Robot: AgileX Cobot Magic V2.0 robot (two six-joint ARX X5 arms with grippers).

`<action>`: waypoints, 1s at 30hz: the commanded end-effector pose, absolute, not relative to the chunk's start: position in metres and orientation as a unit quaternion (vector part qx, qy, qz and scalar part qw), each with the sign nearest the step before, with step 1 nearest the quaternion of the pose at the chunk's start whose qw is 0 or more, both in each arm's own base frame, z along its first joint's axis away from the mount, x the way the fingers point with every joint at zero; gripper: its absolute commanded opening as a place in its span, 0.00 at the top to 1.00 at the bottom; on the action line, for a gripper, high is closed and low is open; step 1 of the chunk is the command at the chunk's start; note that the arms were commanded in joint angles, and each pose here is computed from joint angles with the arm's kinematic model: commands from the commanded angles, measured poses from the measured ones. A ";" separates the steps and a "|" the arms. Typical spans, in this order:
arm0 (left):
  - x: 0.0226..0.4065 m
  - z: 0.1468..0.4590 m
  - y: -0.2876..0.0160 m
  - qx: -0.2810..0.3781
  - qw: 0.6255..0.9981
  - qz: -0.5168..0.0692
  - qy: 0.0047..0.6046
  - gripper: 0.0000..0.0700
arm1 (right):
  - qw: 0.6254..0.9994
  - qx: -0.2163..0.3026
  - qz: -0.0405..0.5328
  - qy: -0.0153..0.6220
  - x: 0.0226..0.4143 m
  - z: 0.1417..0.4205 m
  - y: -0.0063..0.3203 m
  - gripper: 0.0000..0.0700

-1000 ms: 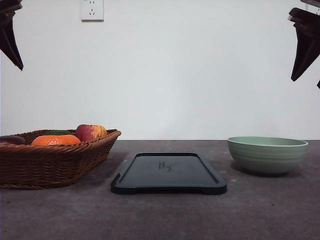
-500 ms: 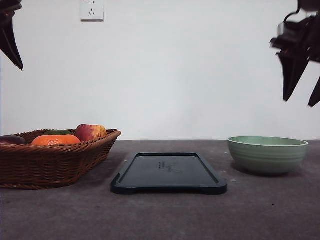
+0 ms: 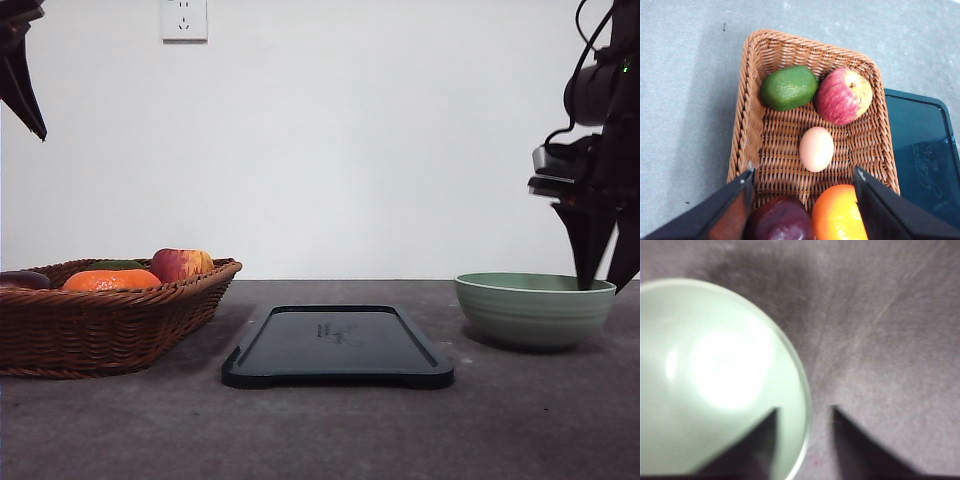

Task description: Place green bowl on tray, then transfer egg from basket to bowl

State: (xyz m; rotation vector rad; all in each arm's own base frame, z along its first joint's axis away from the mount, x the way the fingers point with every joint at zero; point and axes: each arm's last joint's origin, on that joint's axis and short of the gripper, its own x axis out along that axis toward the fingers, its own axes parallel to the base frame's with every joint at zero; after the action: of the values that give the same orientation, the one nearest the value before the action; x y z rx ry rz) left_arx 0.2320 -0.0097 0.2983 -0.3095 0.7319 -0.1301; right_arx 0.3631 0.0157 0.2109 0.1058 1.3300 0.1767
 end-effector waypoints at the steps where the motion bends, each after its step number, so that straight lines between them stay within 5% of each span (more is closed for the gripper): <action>1: 0.235 0.306 -0.010 -0.146 0.926 -0.070 0.342 0.44 | 0.784 0.042 0.085 0.614 0.369 0.209 0.016 1.00; 6: 0.235 0.306 -0.010 -0.146 0.926 -0.070 0.342 0.44 | 0.776 0.043 0.084 0.624 0.368 0.216 0.016 1.00; 12: 0.235 0.306 -0.010 -0.146 0.926 -0.070 0.342 0.44 | 0.761 0.040 0.091 0.641 0.368 0.257 0.022 1.00; 20: 0.235 0.306 -0.010 -0.146 0.926 -0.070 0.342 0.44 | 0.777 0.020 0.125 0.616 0.367 0.301 0.066 1.00; 30: 0.235 0.306 -0.010 -0.146 0.926 -0.070 0.341 0.44 | 0.782 -0.009 0.183 0.595 0.369 0.292 0.137 1.00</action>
State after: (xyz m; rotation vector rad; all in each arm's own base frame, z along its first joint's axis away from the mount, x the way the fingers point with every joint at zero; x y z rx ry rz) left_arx 0.2320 -0.0097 0.2983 -0.3096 0.7320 -0.1304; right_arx 0.3614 0.1299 0.2985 -0.0379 1.2736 0.4028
